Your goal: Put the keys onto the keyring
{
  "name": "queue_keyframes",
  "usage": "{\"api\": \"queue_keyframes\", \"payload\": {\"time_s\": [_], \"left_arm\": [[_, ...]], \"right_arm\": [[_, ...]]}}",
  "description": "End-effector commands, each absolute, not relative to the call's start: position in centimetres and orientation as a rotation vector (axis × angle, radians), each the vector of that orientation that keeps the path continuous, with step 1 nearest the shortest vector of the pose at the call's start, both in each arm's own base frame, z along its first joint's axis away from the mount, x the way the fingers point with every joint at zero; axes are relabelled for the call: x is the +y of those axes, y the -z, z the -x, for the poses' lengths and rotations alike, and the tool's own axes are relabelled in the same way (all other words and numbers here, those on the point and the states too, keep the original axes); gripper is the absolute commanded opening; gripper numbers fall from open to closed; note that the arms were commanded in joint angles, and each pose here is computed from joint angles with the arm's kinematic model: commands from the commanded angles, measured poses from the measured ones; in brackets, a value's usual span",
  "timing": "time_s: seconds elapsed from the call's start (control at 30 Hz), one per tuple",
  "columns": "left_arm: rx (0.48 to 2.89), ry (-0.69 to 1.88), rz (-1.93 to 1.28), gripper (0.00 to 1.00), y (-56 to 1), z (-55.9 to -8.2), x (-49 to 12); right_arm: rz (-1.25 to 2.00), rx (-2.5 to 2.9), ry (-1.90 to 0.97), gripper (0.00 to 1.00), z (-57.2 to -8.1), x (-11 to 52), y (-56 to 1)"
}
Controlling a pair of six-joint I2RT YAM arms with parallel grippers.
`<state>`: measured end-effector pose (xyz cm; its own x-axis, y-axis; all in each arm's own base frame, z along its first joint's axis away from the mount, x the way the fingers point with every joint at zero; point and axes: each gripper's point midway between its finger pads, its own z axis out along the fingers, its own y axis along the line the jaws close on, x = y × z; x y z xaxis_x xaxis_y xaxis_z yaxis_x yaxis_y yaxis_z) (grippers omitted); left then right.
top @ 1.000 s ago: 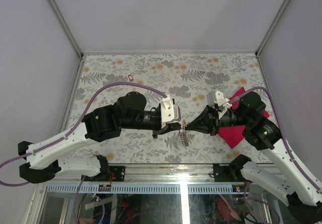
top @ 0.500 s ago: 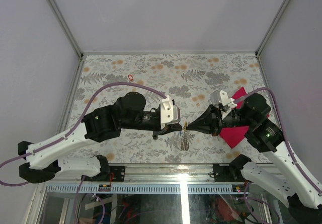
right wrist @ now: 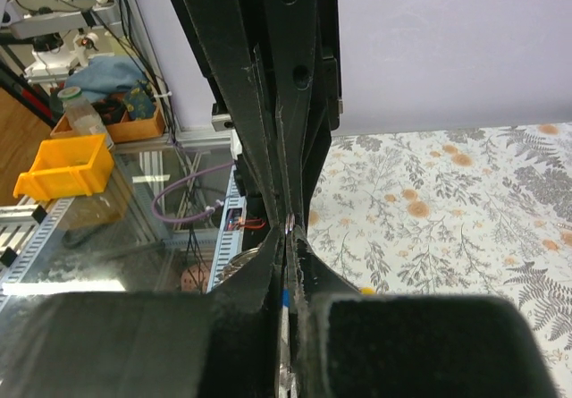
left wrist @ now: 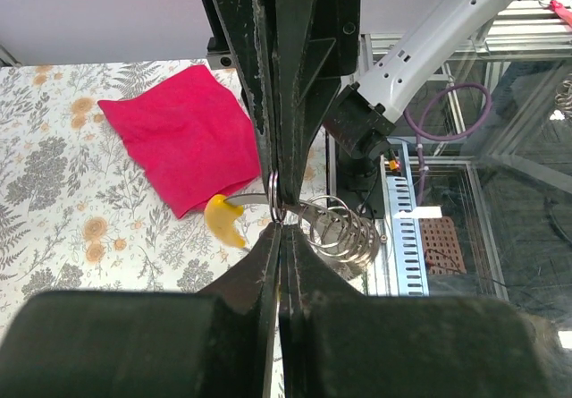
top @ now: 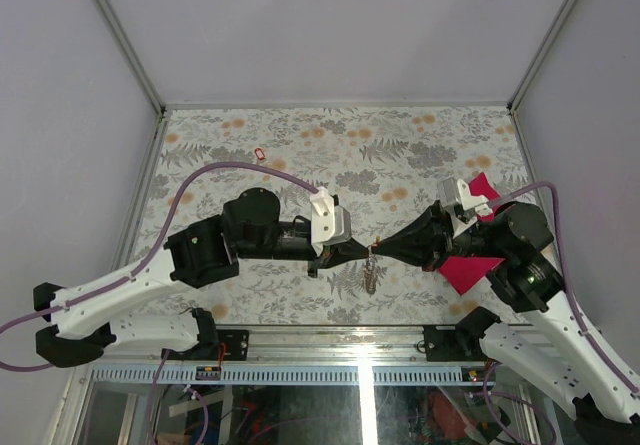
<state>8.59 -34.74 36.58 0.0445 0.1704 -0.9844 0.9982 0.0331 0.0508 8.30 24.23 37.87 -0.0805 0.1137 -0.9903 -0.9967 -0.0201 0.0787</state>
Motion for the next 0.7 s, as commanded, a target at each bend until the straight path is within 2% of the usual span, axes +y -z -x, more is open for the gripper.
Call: {"api": "queue_keyframes", "payload": {"time_s": [0.0,0.17,0.3,0.4,0.67], "left_arm": [[1.275,1.109,-1.279,0.0,-37.5,-8.3,-35.2],[1.26,1.096,-1.234,0.03,-38.1,-8.7,-34.9],[1.234,1.081,-1.147,0.18,-39.4,-9.3,-34.0],[1.199,1.088,-1.079,0.23,-40.7,-9.4,-33.2],[1.134,1.149,-1.024,0.25,-42.4,-9.0,-33.2]], "right_arm": [[0.99,0.993,-1.317,0.0,-8.3,23.8,-42.1],[0.969,0.995,-1.32,0.0,-8.5,23.8,-41.8],[0.982,1.01,-1.296,0.0,-8.6,23.7,-41.5],[0.994,1.011,-1.281,0.0,-8.5,23.6,-41.5],[1.036,0.994,-1.294,0.0,-7.9,23.6,-41.7]]}}
